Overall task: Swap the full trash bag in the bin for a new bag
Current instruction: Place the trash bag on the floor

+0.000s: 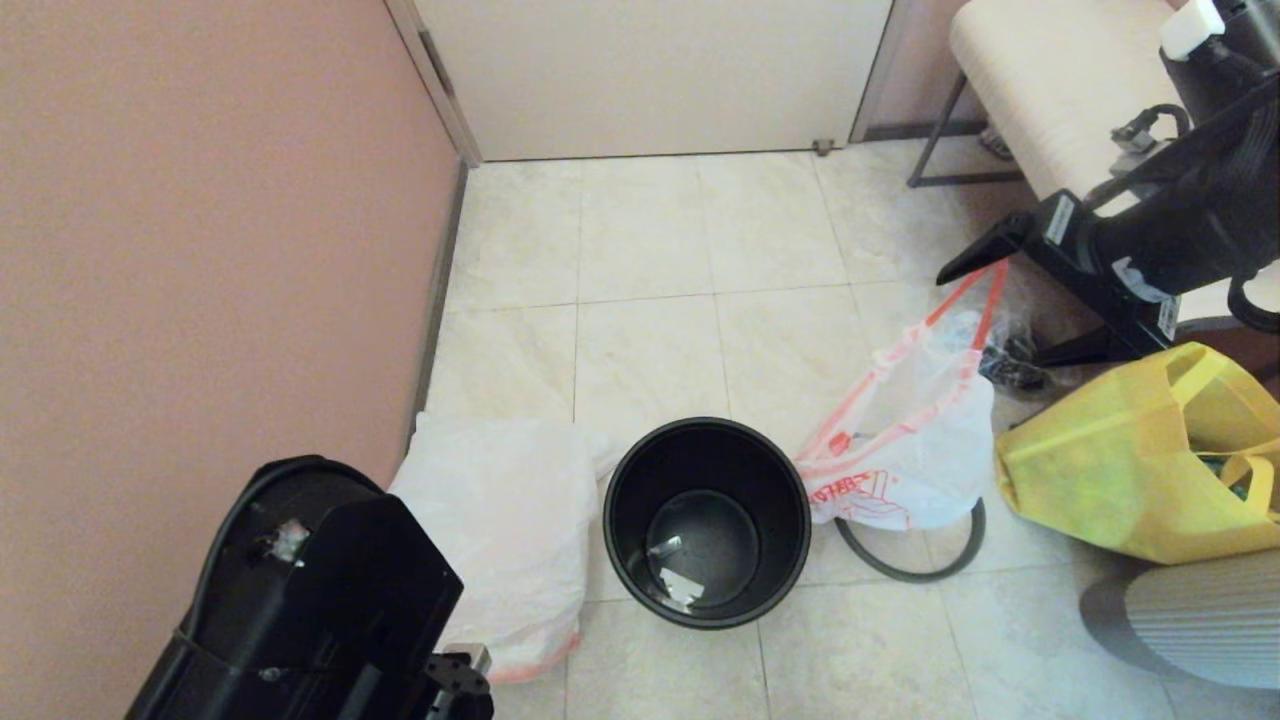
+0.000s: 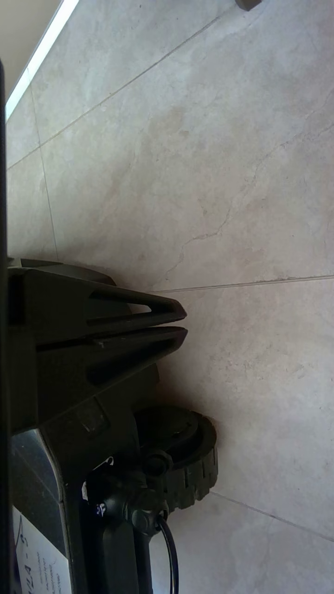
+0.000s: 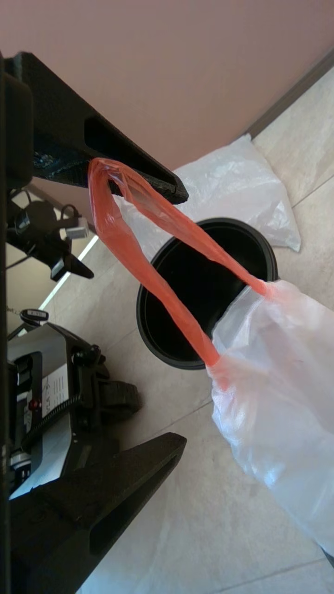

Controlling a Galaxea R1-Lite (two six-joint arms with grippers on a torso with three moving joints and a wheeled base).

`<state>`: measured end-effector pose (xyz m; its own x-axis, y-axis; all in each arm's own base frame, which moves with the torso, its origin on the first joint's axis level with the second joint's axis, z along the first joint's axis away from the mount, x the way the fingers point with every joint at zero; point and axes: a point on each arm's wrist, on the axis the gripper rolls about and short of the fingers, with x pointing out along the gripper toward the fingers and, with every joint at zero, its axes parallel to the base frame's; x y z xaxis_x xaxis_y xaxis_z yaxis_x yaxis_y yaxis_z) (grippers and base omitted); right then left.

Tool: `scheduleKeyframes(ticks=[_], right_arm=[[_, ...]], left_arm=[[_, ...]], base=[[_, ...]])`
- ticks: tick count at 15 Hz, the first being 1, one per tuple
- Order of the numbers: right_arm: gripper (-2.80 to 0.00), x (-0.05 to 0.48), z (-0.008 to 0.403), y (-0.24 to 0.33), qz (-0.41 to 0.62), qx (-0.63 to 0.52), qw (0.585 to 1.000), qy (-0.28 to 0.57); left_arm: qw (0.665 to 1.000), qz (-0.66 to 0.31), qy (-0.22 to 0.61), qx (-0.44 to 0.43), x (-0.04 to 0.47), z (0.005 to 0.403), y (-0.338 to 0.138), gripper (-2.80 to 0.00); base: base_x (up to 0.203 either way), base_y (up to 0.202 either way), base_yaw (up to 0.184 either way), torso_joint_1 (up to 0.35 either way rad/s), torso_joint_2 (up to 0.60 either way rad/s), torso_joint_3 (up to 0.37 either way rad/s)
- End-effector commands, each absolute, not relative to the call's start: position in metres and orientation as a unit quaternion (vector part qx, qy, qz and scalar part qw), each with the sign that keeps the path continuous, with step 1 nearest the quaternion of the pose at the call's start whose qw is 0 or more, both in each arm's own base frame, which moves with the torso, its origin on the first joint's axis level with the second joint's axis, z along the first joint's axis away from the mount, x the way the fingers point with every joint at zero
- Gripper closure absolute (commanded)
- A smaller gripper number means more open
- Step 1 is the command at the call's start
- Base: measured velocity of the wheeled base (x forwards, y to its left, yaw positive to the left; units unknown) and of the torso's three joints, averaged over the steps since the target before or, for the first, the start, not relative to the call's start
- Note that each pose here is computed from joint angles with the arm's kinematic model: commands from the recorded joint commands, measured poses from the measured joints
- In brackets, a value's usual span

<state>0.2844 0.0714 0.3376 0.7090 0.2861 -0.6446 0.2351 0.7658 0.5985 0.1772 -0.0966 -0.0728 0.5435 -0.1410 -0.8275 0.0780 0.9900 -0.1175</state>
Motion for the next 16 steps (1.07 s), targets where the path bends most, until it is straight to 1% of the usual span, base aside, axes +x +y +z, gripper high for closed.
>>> scheduleKeyframes(ticks=[1,3,4,6,15,16], right_arm=[[-2.8,0.29,0.332,0.073,0.011,0.34,0.856,0.39],[-2.8,0.293,0.331,0.073,0.013,0.338,0.859,0.384],[0.0,0.296,0.331,0.072,0.012,0.332,0.864,0.38],[0.0,0.302,0.33,0.071,-0.001,0.328,0.872,0.364],[0.0,0.306,0.325,0.071,-0.011,0.323,0.872,0.367],[-2.8,0.308,0.324,0.072,-0.013,0.32,0.873,0.367]], left_arm=[[0.872,-0.058,0.485,-0.029,0.17,-0.071,-0.092,0.0],[0.872,-0.057,0.485,-0.028,0.17,-0.071,-0.092,0.0],[0.872,-0.057,0.485,-0.028,0.17,-0.071,-0.092,0.0],[0.872,-0.057,0.485,-0.028,0.17,-0.071,-0.092,0.0],[0.872,-0.058,0.485,-0.029,0.17,-0.071,-0.092,0.0],[0.873,-0.058,0.484,-0.029,0.17,-0.071,-0.093,0.0]], base=[[0.0,0.0,0.0,0.0,0.0,0.0],[0.0,0.0,0.0,0.0,0.0,0.0],[0.0,0.0,0.0,0.0,0.0,0.0],[0.0,0.0,0.0,0.0,0.0,0.0],[0.0,0.0,0.0,0.0,0.0,0.0],[0.0,0.0,0.0,0.0,0.0,0.0]])
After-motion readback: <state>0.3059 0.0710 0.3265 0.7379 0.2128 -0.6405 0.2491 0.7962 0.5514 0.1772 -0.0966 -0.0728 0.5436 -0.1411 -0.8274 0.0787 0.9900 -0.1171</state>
